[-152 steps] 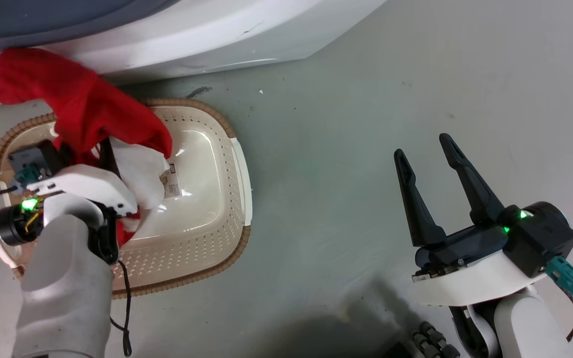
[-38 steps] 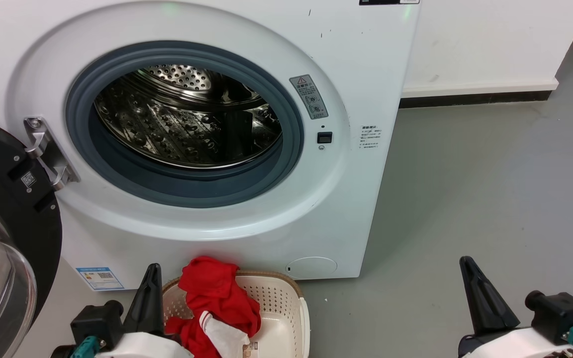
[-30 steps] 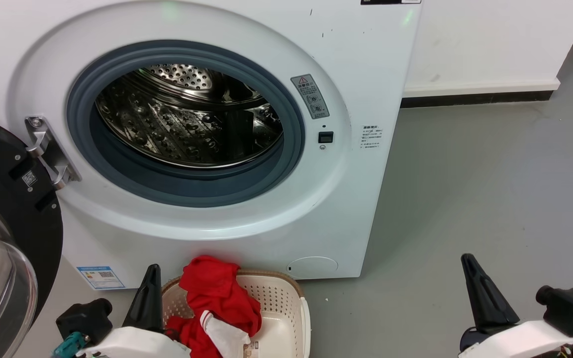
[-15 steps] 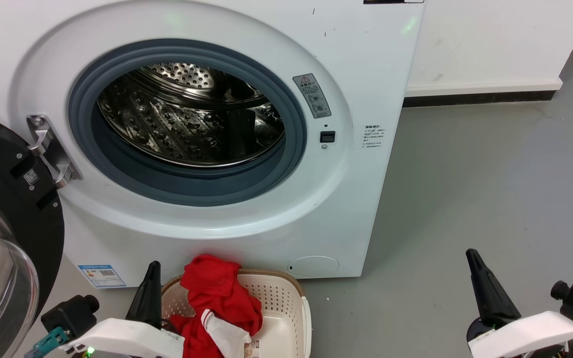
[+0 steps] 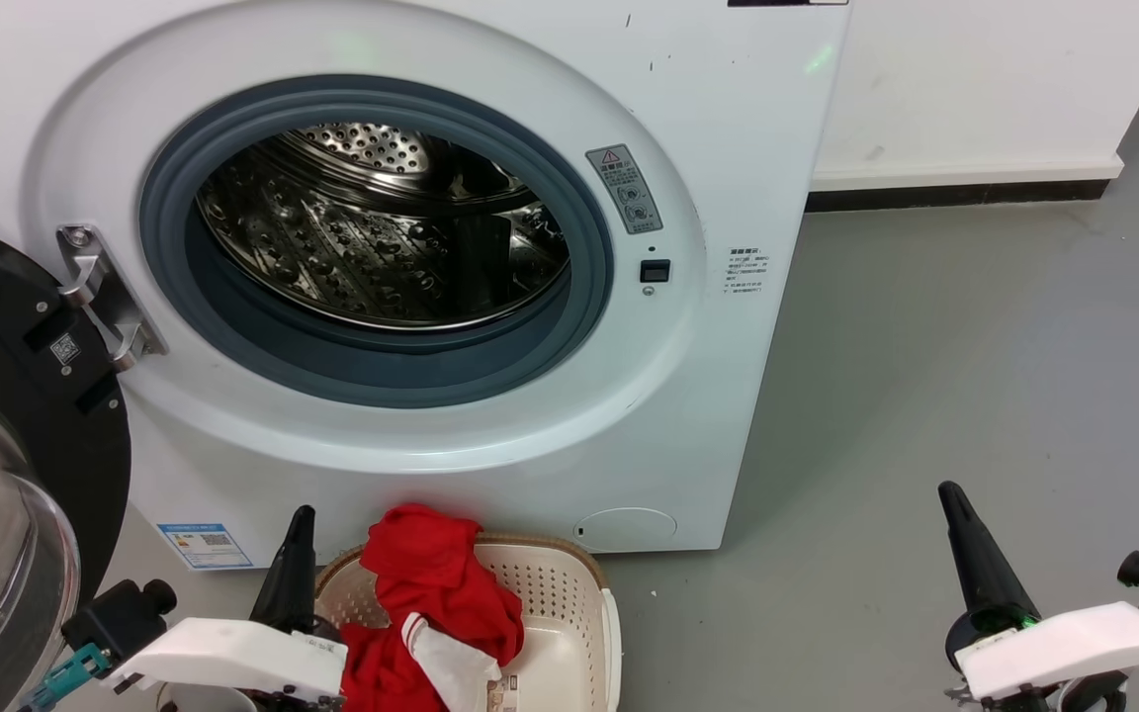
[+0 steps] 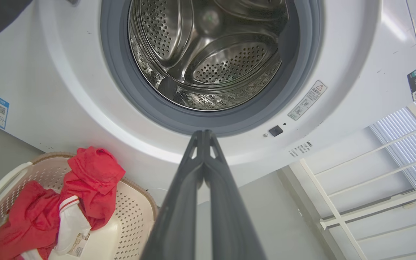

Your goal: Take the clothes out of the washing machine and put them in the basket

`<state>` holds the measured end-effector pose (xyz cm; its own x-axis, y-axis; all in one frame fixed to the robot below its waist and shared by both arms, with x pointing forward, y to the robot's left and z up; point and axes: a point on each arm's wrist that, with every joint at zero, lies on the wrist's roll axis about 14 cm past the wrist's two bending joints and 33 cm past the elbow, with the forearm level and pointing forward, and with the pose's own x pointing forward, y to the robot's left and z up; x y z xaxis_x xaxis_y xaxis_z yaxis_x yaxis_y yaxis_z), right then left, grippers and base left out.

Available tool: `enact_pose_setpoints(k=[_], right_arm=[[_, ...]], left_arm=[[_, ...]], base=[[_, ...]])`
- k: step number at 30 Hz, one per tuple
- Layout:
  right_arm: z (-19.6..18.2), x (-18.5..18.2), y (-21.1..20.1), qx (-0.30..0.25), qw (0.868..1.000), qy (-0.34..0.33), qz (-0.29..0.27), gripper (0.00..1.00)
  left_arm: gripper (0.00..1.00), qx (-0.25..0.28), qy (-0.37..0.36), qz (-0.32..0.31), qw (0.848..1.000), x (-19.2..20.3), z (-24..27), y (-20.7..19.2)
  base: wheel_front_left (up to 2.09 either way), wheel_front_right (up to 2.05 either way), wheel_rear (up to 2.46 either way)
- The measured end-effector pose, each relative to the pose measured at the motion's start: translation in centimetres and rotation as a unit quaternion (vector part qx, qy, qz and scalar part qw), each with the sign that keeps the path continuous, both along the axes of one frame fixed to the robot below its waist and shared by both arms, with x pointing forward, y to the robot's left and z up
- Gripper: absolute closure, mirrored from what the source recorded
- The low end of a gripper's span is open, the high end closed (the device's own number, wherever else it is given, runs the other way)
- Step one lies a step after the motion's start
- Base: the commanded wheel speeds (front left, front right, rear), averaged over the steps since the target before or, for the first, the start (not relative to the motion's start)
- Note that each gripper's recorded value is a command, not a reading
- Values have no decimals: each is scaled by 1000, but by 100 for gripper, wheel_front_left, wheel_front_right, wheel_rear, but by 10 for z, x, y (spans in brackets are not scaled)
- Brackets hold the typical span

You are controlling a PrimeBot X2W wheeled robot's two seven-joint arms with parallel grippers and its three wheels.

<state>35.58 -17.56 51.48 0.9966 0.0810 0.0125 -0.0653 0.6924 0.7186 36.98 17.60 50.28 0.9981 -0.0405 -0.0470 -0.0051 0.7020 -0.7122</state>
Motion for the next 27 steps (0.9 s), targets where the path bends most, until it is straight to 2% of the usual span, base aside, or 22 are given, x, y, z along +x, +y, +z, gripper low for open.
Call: enact_pose_setpoints(k=[12, 27], right_arm=[[-5, 5, -5, 74, 997, 11, -8, 100], [-5, 13, -11, 157, 987, 17, -16, 100]], left_arm=[[100, -76, 6, 5, 997, 3, -2, 4], [100, -159, 10, 11, 987, 6, -4, 8]], base=[[0, 0, 0], [0, 0, 0]])
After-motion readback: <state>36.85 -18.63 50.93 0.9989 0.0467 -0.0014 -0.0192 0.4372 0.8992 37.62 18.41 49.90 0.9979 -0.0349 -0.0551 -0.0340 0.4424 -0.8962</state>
